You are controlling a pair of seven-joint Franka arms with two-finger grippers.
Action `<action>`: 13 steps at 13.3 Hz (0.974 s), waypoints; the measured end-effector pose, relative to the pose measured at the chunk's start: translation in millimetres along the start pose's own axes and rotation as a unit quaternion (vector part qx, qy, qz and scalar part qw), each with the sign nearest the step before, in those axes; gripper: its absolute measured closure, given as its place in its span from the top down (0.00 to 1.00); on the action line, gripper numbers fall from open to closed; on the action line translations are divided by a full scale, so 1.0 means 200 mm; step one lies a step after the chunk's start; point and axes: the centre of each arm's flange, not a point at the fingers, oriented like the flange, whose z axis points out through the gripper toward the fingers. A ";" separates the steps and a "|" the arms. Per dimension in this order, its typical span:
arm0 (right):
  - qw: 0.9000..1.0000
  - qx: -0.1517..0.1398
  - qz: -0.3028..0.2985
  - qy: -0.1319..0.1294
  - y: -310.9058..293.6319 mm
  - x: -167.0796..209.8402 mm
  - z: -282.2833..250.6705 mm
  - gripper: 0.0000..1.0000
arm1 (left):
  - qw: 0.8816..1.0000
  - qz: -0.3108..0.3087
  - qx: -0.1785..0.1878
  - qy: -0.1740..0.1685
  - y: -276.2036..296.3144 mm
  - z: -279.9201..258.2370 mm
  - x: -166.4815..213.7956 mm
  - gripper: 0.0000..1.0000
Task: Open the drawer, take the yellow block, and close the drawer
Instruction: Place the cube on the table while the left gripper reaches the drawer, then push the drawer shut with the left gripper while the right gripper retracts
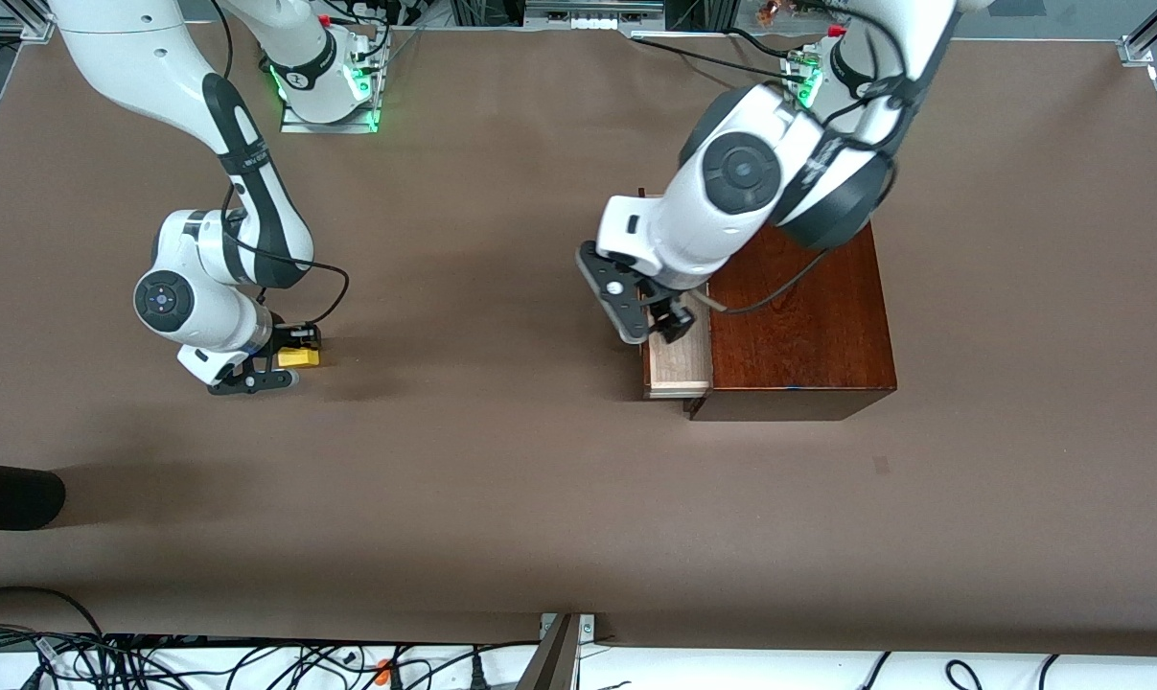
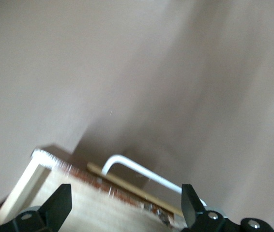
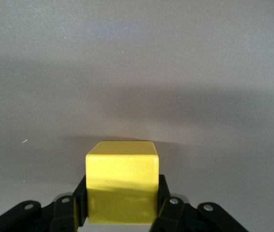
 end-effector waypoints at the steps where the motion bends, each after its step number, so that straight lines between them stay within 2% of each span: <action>1: 1.000 0.000 0.001 0.000 0.01 0.00 0.00 0.56 | 0.999 0.035 0.001 0.003 0.01 0.06 0.02 1.00; 2: 1.000 0.001 0.002 0.000 0.01 0.00 0.00 0.56 | 0.998 0.070 0.000 0.004 0.01 0.13 0.04 1.00; 3: 1.000 0.000 0.002 0.001 0.02 0.00 0.00 0.62 | 0.995 0.103 -0.003 0.003 0.02 0.20 0.05 1.00; 5: 1.000 0.000 0.005 0.019 0.04 0.02 -0.07 0.83 | 0.985 0.172 -0.013 -0.004 0.04 0.33 0.06 1.00; 7: 0.999 0.008 0.007 0.042 0.05 0.05 -0.30 1.00 | 0.974 0.225 -0.019 -0.009 0.05 0.40 0.07 1.00; 9: 0.999 0.023 0.005 0.047 0.04 0.03 -0.62 1.00 | 0.966 0.255 -0.024 -0.017 0.13 0.46 0.09 1.00; 13: 0.997 0.052 -0.001 0.056 0.00 -0.15 -1.25 1.00 | 0.960 0.275 -0.041 -0.047 0.23 0.65 0.08 1.00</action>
